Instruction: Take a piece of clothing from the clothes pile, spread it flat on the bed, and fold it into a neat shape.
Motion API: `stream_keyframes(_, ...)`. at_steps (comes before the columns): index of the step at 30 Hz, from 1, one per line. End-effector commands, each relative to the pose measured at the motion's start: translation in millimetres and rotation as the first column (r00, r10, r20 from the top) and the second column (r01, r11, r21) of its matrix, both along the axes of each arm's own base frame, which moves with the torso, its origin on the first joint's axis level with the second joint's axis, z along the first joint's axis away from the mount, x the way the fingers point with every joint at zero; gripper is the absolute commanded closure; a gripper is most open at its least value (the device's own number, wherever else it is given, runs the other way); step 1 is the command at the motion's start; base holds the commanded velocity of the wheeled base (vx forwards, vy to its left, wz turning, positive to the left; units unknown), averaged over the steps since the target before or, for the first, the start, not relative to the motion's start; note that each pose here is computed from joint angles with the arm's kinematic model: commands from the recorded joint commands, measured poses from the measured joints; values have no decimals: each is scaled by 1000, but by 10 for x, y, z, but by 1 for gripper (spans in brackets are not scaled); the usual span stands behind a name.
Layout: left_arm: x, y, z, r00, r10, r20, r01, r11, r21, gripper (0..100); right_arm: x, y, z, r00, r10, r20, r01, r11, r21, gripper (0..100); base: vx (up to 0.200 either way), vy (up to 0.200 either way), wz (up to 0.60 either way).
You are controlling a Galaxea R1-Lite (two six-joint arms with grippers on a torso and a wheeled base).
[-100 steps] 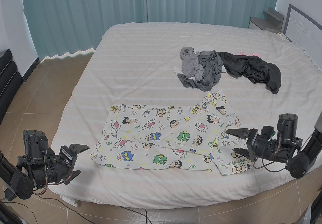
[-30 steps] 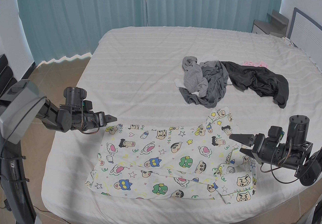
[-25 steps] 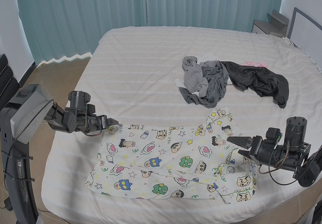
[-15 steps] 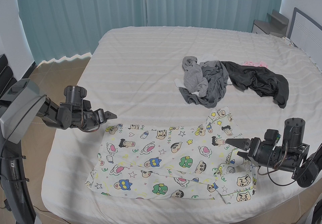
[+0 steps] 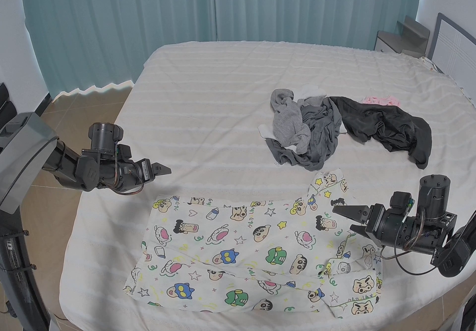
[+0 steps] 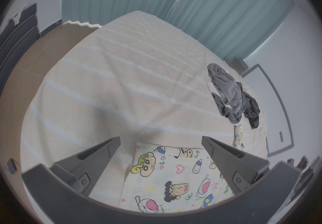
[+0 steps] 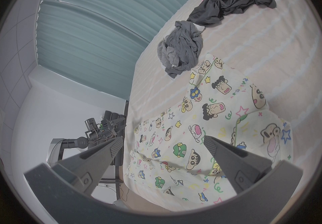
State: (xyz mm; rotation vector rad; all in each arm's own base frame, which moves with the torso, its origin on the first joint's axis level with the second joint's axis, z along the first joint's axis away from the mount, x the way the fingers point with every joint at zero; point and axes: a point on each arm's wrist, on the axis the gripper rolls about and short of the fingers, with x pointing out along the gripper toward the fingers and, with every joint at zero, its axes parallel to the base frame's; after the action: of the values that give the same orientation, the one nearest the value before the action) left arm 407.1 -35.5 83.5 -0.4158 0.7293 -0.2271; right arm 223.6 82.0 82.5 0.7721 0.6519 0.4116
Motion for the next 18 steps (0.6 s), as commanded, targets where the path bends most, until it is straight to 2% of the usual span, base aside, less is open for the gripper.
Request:
stream_keyframes(1, -3, 8, -76, 999, -37, -3, 37, 998, 47, 0, 0, 5, -8, 1000, 3, -3, -3, 1000, -1, 0, 0, 0, 0)
stream_keyframes(5, 29, 6, -186, 996, -93, -6, 93, 990, 110, 0, -6, 11, -12, 1000, 6, -6, -6, 1000, -2, 0, 0, 0, 0)
stream_keyframes(18, 53, -48, -493, 991, -113, -76, 121, 987, 107, 0, 32, 19, -103, 999, 2, -37, -2, 1000, -14, 0, 0, 0, 0)
